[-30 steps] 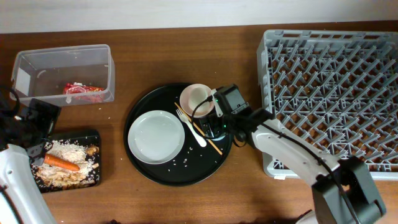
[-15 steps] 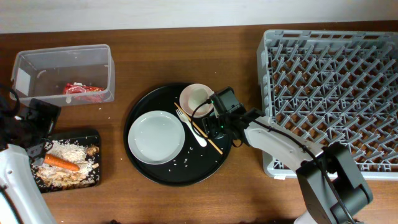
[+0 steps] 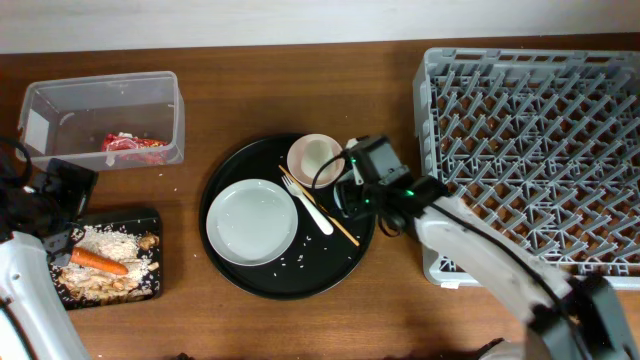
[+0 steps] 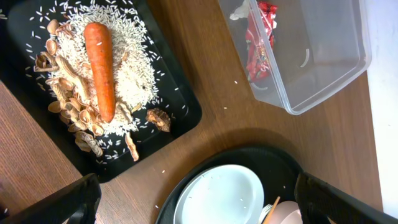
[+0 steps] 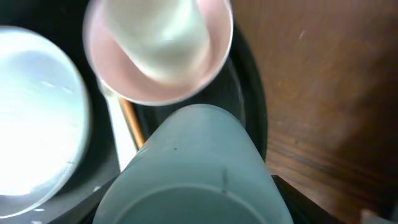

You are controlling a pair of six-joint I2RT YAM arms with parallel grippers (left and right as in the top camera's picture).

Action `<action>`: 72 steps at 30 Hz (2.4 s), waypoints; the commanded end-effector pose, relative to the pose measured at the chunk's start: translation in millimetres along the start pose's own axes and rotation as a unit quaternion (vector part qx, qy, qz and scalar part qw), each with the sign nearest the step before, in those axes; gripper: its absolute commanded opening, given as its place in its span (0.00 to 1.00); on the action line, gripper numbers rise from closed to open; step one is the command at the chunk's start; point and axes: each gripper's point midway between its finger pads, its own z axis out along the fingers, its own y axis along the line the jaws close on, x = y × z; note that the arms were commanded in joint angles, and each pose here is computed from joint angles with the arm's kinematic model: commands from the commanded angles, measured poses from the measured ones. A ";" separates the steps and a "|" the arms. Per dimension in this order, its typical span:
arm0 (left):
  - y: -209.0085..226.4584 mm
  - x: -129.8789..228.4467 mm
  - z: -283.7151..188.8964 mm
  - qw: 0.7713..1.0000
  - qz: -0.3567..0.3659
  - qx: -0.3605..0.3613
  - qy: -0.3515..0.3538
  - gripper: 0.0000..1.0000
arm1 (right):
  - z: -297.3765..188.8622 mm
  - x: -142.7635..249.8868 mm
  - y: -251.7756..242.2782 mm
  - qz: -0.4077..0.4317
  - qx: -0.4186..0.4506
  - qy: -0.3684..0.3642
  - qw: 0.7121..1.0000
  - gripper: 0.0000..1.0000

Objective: Sort waste into correct bins and load items into the dishwasher rack
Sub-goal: 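Grasp the light-blue cup with the right gripper and lift, then carry the cup right and place it upside down in the rack, then reach the right gripper to the white cup in the pink bowl and grasp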

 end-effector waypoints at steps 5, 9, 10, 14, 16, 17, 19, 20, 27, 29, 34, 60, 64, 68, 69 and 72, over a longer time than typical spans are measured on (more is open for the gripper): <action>2.3 -1.6 -1.2 1.000 -0.009 -0.003 -0.004 0.99 | -100.6 -45.9 -72.7 0.084 0.049 -0.115 0.989 0.64; 2.3 -1.6 -1.2 1.000 -0.009 -0.003 -0.004 0.99 | -148.4 -38.4 -164.8 0.148 0.139 -0.151 0.968 0.64; 2.2 -1.7 -1.2 1.000 -0.009 -0.003 -0.004 0.99 | -159.8 -32.2 -192.9 0.176 0.167 -0.157 0.957 0.64; 2.3 -1.6 -1.2 1.000 -0.009 -0.003 -0.004 0.99 | -186.3 -4.5 -275.5 0.294 0.226 -0.176 0.912 0.64; 2.2 -1.7 -1.2 1.000 -0.009 -0.003 -0.004 0.99 | -192.4 9.2 -307.6 0.337 0.249 -0.181 0.890 0.64; 2.3 -1.6 -1.2 1.000 -0.009 -0.003 -0.004 0.99 | -193.3 17.8 -323.8 0.364 0.259 -0.181 0.876 0.64; 2.3 -1.6 -1.2 1.000 -0.009 -0.003 -0.004 0.99 | -189.9 33.3 -355.0 0.403 0.279 -0.178 0.853 0.65; 2.3 -1.6 -1.2 1.000 -0.009 -0.003 -0.004 0.99 | -188.0 40.7 -368.3 0.412 0.293 -0.174 0.845 0.65; 2.2 -1.7 -1.2 1.000 -0.009 -0.003 -0.004 0.99 | -159.4 75.8 -408.5 0.435 0.317 -0.125 0.834 0.69; 2.2 -1.7 -1.2 1.000 -0.009 -0.003 -0.004 0.99 | -147.8 80.6 -409.5 0.438 0.312 -0.110 0.836 0.78; 2.2 -1.7 -1.2 1.000 -0.009 -0.003 -0.004 0.99 | -144.4 69.5 -399.8 0.432 0.293 -0.105 0.846 0.94; 2.2 -1.7 -1.2 1.000 -0.009 -0.003 -0.004 0.99 | 14.6 -86.3 -5.5 0.002 0.017 -0.030 0.999 0.99; 2.3 -1.6 -1.2 1.000 -0.009 -0.003 -0.004 0.99 | 57.5 -73.6 23.3 -0.017 0.008 -0.016 1.000 0.99; 2.2 -1.7 -1.2 1.000 -0.009 -0.003 -0.004 0.99 | 80.4 -66.9 30.8 -0.025 0.008 -0.011 1.000 0.99; 2.2 -1.7 -1.2 1.000 -0.009 -0.003 -0.004 0.99 | 83.5 -67.3 31.3 -0.025 0.007 -0.013 1.000 0.99; 2.3 -1.6 -1.2 1.000 -0.009 -0.003 -0.004 0.99 | 93.5 -67.4 33.6 -0.025 0.002 -0.016 1.000 0.99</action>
